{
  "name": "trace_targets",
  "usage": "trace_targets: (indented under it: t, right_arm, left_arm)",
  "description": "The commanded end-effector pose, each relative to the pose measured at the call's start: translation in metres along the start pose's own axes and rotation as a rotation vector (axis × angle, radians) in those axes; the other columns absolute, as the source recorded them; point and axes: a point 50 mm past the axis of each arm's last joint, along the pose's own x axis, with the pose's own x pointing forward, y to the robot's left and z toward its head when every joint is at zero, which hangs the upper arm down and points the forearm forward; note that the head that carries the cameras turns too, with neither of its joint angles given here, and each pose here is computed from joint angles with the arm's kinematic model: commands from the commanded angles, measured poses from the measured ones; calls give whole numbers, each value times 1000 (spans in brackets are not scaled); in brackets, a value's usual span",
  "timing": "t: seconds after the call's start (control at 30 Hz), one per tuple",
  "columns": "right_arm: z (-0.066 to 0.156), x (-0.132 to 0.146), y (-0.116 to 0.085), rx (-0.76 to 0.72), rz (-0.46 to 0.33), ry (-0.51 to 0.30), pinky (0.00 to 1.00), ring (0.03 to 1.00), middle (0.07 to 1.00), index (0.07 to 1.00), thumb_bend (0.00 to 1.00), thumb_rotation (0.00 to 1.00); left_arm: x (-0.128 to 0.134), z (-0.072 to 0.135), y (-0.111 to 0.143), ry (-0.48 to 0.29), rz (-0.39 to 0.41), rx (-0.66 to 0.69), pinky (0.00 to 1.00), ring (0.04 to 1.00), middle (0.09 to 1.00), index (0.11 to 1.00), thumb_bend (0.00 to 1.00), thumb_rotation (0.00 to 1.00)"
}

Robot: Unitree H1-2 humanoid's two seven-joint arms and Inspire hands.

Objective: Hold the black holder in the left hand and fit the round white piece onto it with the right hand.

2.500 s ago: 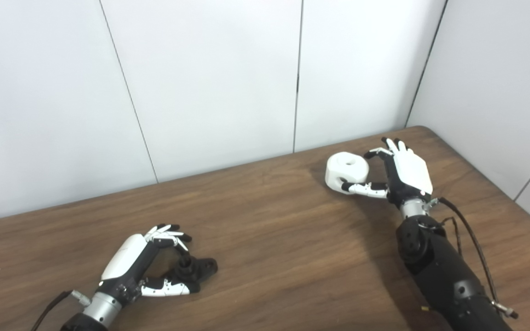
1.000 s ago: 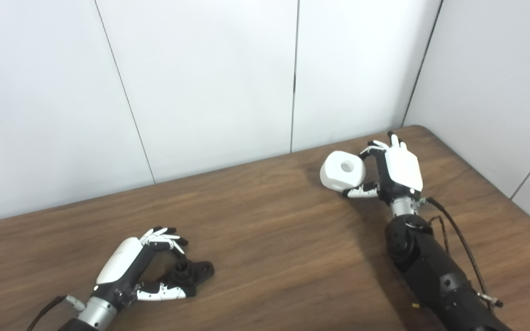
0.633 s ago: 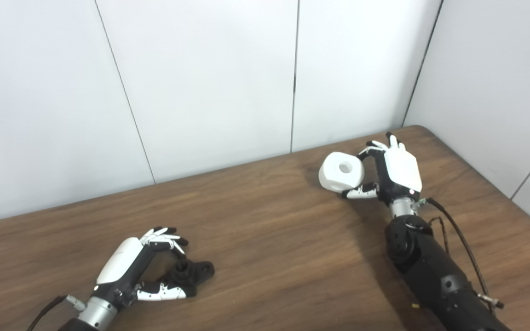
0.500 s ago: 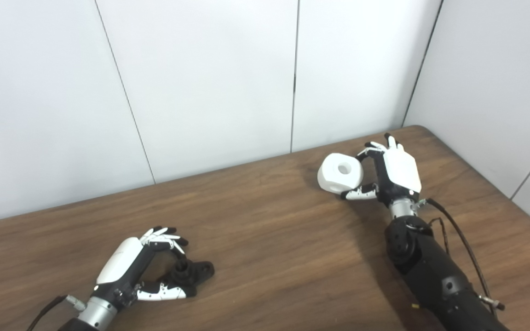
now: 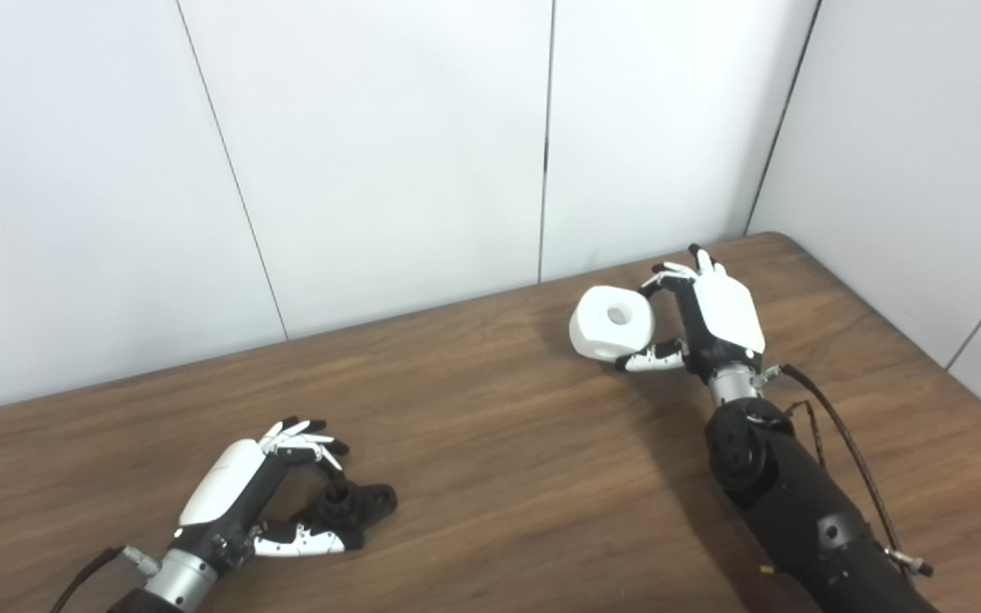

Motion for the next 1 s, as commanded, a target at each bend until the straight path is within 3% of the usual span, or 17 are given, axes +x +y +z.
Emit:
trace_targets:
  t: [0.0, 0.33, 0.63, 0.97]
  right_arm:
    - [19, 14, -16, 42, -57, -71, 1000, 998, 819, 485, 519, 147]
    - [33, 11, -20, 88, -22, -103, 1000, 1000, 827, 485, 518, 143]
    - [60, 1, -27, 117, 17, -205, 1000, 990, 815, 484, 518, 147]
    - [108, -11, -42, 54, 228, -322, 1000, 1000, 833, 485, 518, 145]
  left_arm:
    - [-14, -12, -11, 48, -14, -1, 999, 918, 754, 482, 521, 47]
    - [-13, -12, -13, 51, -15, -6, 1000, 925, 754, 482, 522, 47]
    - [-11, -10, -15, 46, -20, 4, 1000, 926, 754, 482, 522, 47]
    - [-10, -4, -21, 39, -28, -2, 1000, 932, 755, 482, 522, 48]
